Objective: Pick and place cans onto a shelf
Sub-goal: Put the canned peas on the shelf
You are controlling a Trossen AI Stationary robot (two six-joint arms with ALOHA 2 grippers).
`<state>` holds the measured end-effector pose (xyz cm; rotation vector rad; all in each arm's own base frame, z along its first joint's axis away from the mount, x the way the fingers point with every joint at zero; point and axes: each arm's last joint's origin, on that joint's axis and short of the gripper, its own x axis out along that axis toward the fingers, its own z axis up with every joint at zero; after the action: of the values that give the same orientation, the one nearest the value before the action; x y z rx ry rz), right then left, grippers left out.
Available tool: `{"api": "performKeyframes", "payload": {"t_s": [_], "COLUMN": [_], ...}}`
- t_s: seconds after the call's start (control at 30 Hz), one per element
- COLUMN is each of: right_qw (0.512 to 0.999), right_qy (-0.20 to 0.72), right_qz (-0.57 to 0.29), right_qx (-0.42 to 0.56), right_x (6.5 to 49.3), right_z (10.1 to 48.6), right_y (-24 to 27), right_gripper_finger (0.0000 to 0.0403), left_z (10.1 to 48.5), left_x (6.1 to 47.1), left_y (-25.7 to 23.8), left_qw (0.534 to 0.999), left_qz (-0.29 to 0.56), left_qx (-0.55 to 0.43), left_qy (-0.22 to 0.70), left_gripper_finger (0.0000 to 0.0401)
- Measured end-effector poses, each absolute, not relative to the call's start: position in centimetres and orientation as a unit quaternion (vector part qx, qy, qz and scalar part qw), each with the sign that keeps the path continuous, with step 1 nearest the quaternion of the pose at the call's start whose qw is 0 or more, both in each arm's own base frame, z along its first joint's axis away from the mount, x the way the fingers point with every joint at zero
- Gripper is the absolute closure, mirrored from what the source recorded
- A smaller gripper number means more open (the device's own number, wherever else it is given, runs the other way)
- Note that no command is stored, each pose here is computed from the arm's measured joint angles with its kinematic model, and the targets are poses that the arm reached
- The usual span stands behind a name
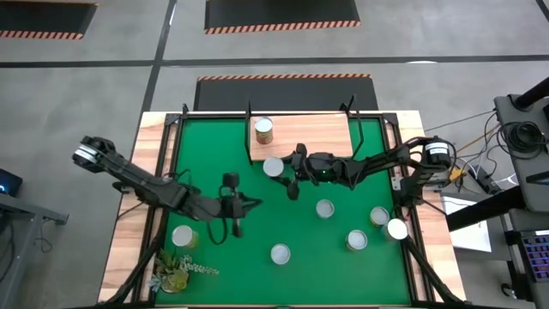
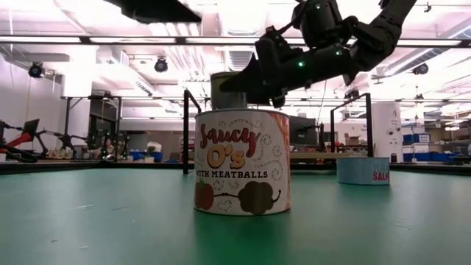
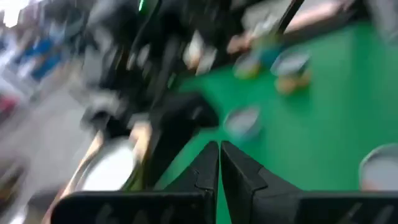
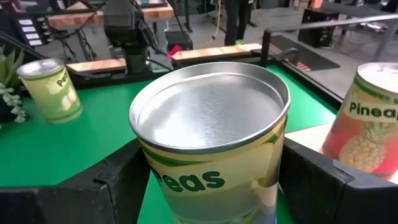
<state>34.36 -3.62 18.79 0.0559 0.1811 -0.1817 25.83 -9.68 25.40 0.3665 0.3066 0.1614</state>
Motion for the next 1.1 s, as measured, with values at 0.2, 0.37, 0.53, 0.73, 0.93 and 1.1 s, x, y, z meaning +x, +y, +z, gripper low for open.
{"api": "performKeyframes", "payload": {"t_s": [0.2,0.37,0.53,0.73,0.93,1.1], "right_qw": [0.991,0.989,0.988,0.989,0.988,0.988], "right_qy": [0.085,0.083,0.082,0.079,0.079,0.078], "right_qz": [-0.092,-0.117,-0.123,-0.123,-0.128,-0.13], "right_qx": [0.034,0.037,0.037,0.037,0.037,0.037], "right_x": [34.3,34.3,34.3,34.3,34.3,34.3], "right_z": [19.1,19.0,19.0,19.1,19.1,19.1], "right_y": [-3.6,-3.8,-3.8,-3.8,-3.8,-3.8], "right_gripper_finger": [0.0116,0.0115,0.0115,0.0115,0.0115,0.0115], "left_z": [25.5,25.2,25.0,25.0,25.0,25.0], "left_x": [24.4,23.7,23.6,23.6,23.6,23.6], "left_y": [-8.8,-8.1,-8.0,-7.9,-7.9,-7.9], "left_qw": [0.976,0.976,0.974,0.973,0.974,0.974], "left_qz": [0.086,0.107,0.119,0.121,0.121,0.121], "left_qx": [0.184,0.18,0.182,0.182,0.181,0.18], "left_qy": [0.072,0.063,0.068,0.068,0.068,0.068], "left_gripper_finger": [0.0401,0.0401,0.0401,0.0401,0.0401,0.0401]}}
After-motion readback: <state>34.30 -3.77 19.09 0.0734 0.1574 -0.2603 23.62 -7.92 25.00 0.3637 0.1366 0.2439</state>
